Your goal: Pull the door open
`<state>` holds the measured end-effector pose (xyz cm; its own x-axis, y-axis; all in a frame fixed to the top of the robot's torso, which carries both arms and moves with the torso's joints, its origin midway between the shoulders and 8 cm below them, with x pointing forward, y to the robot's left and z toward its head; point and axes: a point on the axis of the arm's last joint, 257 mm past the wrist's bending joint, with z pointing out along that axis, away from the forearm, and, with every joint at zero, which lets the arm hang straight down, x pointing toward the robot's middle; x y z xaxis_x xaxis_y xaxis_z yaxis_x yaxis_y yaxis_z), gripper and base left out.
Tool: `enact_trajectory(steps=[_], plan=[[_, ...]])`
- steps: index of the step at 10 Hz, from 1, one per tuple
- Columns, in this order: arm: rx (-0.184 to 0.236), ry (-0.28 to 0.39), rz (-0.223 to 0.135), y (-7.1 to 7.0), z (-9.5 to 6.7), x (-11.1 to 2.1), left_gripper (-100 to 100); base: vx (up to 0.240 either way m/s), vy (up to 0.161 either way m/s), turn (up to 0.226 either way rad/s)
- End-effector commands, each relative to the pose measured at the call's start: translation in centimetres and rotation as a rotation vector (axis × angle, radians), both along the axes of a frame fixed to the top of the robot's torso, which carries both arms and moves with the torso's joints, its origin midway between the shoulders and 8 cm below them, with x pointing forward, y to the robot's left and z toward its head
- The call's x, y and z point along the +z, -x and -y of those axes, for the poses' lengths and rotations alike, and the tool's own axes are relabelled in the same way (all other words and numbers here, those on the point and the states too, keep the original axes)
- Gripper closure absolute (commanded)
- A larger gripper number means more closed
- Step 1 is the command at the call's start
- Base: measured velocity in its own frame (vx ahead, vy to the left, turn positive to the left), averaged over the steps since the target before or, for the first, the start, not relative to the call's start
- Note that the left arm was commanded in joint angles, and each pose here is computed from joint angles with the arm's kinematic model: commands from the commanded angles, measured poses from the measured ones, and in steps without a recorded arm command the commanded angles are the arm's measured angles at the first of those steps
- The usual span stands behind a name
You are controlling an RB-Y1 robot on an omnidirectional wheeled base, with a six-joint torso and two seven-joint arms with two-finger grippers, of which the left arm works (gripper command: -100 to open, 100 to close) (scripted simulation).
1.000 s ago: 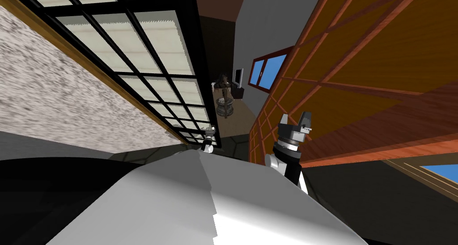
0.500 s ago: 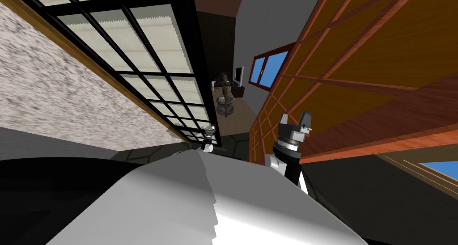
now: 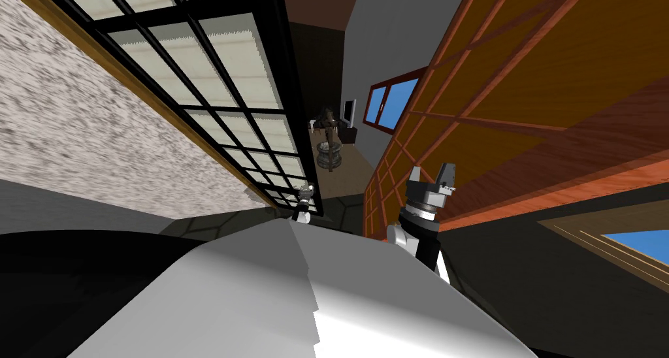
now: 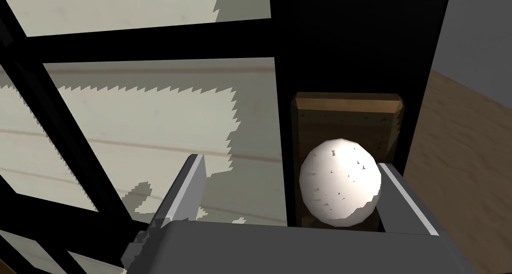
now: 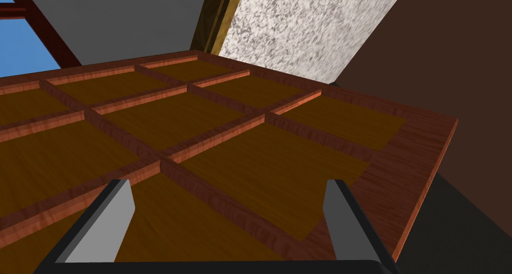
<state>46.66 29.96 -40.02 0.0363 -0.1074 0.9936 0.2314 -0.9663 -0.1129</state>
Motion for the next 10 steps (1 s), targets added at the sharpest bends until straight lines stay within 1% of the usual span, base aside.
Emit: enact_trajectory(steps=[1,3,8,9,10], plan=[[0.039,-0.026,0.022,-0.2,-2.9,0.9,100,-0.056,0.009,0.013],[0.039,-0.026,0.022,-0.2,-2.9,0.9,100,-0.041,-0.005,-0.016],[0.038,-0.029,0.022,-0.2,-3.1,0.9,100,-0.006,-0.001,0.009],[0.046,-0.041,-0.009,0.5,-3.6,-0.2,100,0.005,-0.003,-0.029],[0.038,-0.031,0.022,-0.2,-3.2,1.0,100,-0.029,0.002,0.036]])
